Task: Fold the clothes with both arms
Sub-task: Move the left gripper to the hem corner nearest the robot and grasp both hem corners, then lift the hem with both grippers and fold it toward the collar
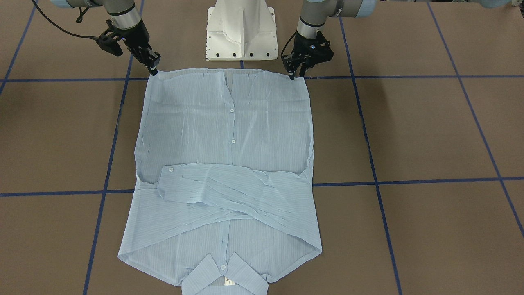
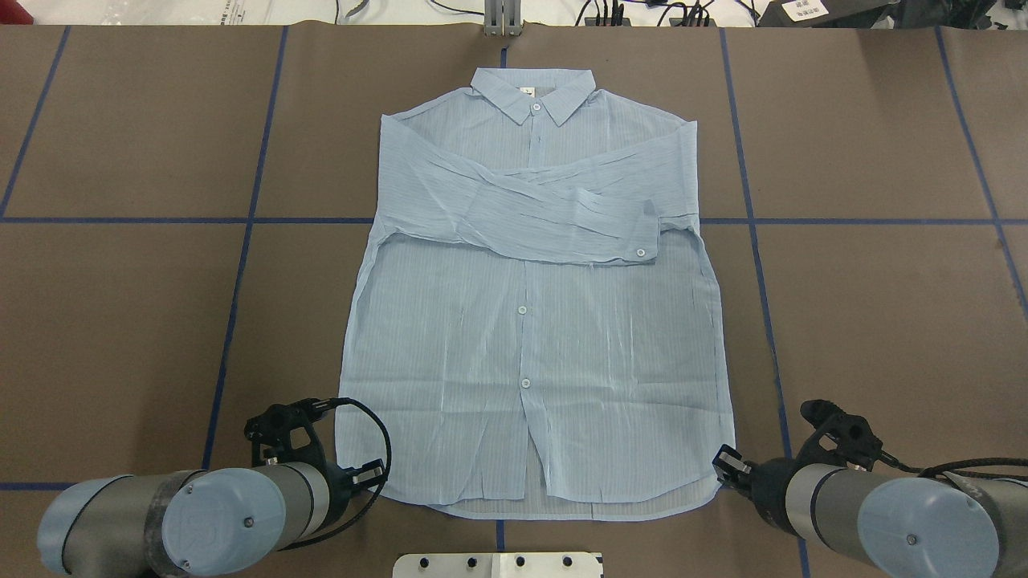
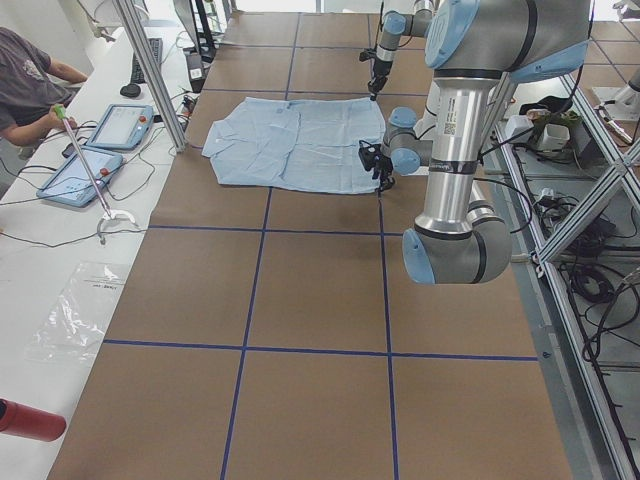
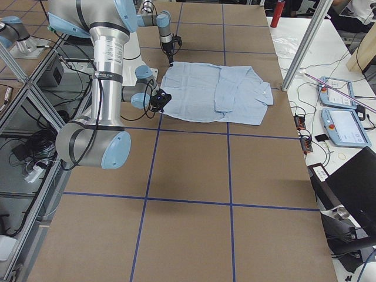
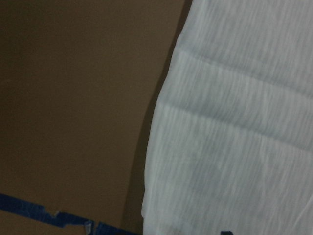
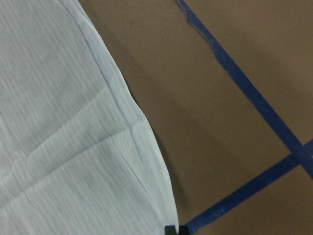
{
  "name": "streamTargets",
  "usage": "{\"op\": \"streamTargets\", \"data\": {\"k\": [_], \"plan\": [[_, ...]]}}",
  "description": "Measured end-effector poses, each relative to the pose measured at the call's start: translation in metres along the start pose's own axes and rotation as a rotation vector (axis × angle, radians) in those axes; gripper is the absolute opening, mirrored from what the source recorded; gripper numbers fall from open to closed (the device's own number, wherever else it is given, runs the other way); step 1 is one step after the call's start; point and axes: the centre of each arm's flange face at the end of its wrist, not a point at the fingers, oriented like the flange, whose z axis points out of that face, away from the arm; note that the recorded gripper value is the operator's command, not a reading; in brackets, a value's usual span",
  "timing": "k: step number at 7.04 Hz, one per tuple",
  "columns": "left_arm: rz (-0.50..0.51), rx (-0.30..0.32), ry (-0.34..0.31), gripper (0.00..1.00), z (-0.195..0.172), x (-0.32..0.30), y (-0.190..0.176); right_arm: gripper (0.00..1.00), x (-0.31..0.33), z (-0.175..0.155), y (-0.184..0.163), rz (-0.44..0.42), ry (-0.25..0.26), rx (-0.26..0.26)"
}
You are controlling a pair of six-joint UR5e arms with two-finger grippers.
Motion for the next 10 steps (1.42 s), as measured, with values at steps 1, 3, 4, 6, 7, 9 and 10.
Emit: {"op": "streamTargets", "data": {"k": [1,3,4,6,7,9,10], "plan": [[-0.001,0.002,-0.008,0.00,0.001,-0.002,-0.001,0.00,0.000,0.000,0.000,0.000,0.000,0.001],[-0.003,0.017,-0.019,0.00,0.002,-0.006,-0.004,0.00,-0.001,-0.001,0.000,0.001,-0.005,0.002],[-0.004,0.022,-0.015,0.00,-0.001,-0.006,-0.005,0.00,-0.003,-0.003,0.000,0.002,-0.010,0.000],[-0.018,0.013,0.028,0.00,-0.027,-0.005,-0.005,0.00,-0.006,-0.023,0.000,0.005,-0.030,-0.015],[-0.044,-0.006,0.061,0.00,-0.049,-0.005,0.001,0.00,-0.003,-0.041,-0.003,0.007,-0.036,-0.029],[-0.120,-0.080,0.133,0.00,-0.105,-0.004,0.027,0.00,0.005,-0.079,-0.006,0.015,-0.028,-0.078],[-0.161,-0.106,0.162,0.00,-0.137,-0.002,0.036,0.00,0.007,-0.102,-0.008,0.019,-0.028,-0.103]]}}
